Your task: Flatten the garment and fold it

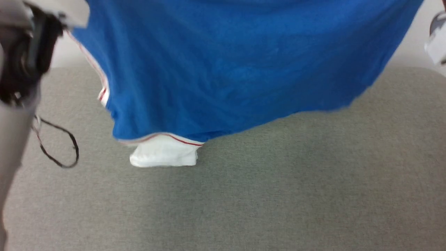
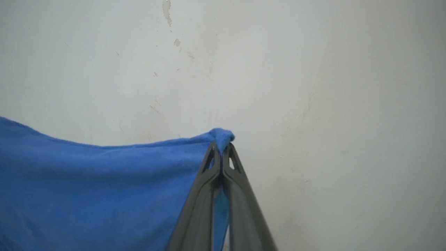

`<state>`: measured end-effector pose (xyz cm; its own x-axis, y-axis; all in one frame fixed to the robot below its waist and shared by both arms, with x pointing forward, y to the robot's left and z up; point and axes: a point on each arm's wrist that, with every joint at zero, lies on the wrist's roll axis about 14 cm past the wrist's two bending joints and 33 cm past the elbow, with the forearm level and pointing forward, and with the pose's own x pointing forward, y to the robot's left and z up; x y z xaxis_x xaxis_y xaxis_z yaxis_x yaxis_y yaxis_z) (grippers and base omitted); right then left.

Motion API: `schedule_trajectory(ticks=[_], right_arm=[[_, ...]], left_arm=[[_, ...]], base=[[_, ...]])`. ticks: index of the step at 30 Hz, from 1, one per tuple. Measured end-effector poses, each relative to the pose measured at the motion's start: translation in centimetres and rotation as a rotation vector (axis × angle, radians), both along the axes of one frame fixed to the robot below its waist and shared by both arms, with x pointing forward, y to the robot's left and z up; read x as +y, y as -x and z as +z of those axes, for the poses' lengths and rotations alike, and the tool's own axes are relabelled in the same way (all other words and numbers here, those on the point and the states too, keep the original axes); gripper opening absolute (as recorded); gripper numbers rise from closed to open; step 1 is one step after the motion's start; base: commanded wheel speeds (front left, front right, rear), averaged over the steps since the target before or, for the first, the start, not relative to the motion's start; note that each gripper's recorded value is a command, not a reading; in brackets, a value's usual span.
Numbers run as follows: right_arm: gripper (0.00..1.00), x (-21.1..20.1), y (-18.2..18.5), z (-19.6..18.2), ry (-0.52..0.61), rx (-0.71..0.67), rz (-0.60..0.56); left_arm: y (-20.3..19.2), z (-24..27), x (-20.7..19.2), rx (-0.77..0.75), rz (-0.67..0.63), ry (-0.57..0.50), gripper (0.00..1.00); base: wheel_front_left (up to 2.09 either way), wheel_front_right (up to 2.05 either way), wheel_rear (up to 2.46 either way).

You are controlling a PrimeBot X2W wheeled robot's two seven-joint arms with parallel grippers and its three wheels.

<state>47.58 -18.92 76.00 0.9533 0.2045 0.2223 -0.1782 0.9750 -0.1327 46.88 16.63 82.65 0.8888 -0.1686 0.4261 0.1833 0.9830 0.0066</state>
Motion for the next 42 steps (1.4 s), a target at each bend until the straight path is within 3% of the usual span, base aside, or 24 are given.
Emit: schedule_trajectory(ticks=[7, 12, 18, 28, 37, 42], right_arm=[[0.00, -0.1, -3.8, 0.0, 0.005, 0.086, -0.020], [0.00, -0.1, -8.2, 1.5, 0.024, 0.057, -0.058], [0.00, 0.3, -13.6, 1.1, 0.015, 0.019, -0.073], [0.00, -0.6, -20.0, -3.8, 0.080, 0.035, -0.117], [0.00, -0.6, -23.7, -13.9, 0.169, 0.151, -0.088], [0.00, 0.6, -23.7, -18.3, 0.155, 0.199, -0.017]], left_arm=[[-4.2, 1.7, 0.2, 0.049, 0.033, -0.002, 0.00], [-7.7, 5.3, 0.3, -0.064, 0.111, -0.059, 0.00], [-11.9, 7.0, 0.0, -0.213, 0.144, -0.006, 0.00], [-19.0, 2.3, -1.1, -0.259, 0.089, 0.041, 0.00], [-23.7, -7.2, -2.4, -0.207, -0.025, 0.037, 0.00], [-23.6, -13.0, -3.7, -0.122, -0.098, -0.018, 0.00]], base=[[0.00, 0.00, 0.00], [0.00, 0.00, 0.00], [0.00, 0.00, 0.00], [0.00, 0.00, 0.00], [0.00, 0.00, 0.00], [0.00, 0.00, 0.00]])
